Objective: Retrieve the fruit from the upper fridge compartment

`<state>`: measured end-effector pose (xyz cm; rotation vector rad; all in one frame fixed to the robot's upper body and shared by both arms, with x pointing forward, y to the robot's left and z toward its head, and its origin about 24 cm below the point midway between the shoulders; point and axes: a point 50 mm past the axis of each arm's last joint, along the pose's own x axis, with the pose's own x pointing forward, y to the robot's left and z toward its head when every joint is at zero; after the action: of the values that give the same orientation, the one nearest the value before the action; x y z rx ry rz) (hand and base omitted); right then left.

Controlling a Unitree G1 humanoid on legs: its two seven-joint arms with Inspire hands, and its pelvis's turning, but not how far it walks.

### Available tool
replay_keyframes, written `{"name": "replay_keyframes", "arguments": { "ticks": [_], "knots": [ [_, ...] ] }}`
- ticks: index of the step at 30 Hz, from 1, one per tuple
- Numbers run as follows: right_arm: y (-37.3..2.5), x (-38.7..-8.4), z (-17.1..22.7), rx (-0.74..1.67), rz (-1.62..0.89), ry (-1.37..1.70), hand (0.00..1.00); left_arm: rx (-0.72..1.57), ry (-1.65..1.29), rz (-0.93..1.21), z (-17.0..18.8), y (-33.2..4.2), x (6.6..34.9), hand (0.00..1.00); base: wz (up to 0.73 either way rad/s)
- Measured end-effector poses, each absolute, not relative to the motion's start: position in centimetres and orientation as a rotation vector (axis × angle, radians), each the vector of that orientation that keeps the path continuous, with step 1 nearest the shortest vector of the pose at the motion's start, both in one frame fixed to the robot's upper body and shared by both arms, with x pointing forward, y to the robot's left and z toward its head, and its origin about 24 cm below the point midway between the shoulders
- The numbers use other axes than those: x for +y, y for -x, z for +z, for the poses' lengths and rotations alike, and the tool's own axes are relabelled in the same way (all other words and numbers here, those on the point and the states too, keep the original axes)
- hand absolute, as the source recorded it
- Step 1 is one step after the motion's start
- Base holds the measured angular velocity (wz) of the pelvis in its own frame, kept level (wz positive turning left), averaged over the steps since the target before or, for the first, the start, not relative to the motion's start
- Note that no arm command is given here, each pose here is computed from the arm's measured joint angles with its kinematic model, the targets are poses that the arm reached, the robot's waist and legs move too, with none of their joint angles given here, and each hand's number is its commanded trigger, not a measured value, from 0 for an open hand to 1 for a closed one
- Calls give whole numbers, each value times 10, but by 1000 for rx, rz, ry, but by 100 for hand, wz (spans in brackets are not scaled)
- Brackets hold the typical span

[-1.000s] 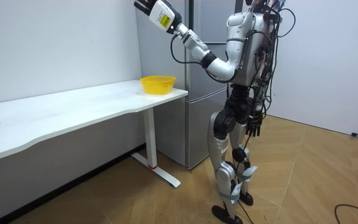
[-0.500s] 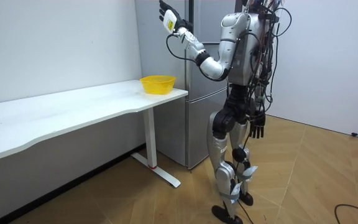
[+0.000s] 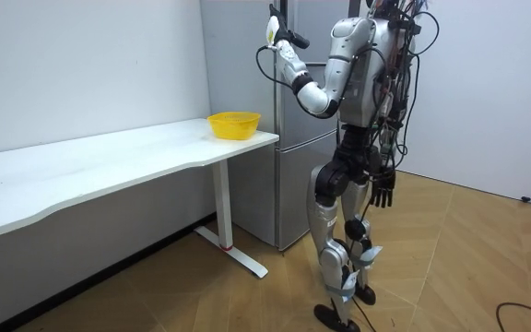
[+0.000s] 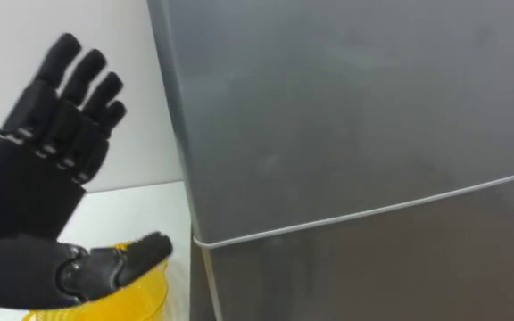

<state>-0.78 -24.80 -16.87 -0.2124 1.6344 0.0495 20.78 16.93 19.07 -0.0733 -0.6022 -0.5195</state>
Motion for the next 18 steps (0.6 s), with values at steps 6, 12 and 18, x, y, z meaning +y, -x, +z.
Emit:
{"name": "replay_keyframes", "arguments": {
  "ticks": [6,12,18],
  "knots": [
    [-1,-249,-169,1612,39,230,0,-577,66,-584,188,-208,164,0,0],
    [-4,-250,-168,1604,27,243,0,-557,59,-626,186,-208,162,0,0],
    [-8,-250,-168,1596,29,244,0,-566,57,-644,188,-209,159,0,0]
  ]
}}
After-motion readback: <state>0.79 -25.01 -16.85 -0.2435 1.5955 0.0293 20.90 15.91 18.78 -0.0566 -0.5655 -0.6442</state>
